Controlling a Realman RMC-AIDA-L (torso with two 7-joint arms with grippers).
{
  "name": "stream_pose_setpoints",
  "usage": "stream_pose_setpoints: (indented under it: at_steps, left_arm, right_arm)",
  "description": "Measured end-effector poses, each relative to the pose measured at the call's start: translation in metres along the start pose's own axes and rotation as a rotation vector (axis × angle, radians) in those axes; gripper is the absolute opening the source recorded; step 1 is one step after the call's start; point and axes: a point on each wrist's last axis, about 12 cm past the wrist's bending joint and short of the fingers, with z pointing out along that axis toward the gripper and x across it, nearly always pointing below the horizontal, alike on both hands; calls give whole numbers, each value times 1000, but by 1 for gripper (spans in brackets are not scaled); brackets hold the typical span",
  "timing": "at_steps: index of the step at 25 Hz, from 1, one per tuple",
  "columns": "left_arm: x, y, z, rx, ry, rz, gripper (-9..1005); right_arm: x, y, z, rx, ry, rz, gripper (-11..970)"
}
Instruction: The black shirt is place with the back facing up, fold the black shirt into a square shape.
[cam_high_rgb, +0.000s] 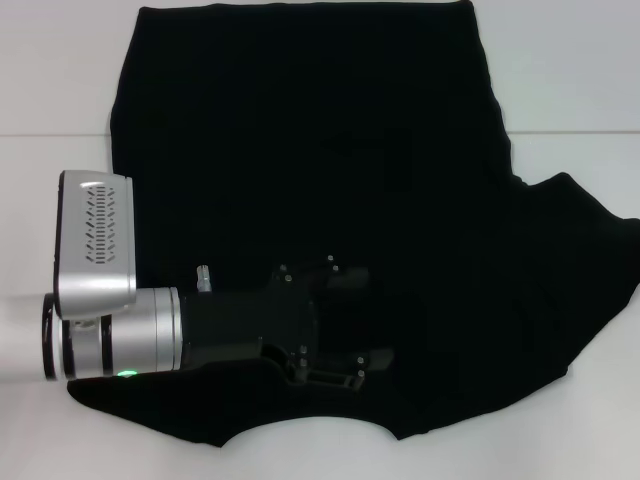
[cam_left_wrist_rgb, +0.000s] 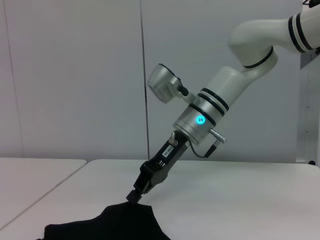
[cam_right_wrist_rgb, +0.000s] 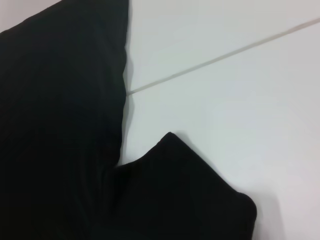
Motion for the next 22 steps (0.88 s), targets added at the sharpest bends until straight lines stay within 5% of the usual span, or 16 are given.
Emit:
stream_pose_setpoints:
  at_steps: [16, 22]
  left_arm:
    - [-1, 2, 1, -4, 2, 1, 919]
    - [-1, 2, 1, -6, 2, 2, 920]
  right_arm:
    - [-9, 17, 9, -19, -25, -56, -3]
    - [-18, 69, 19, -234, -21, -145, -2]
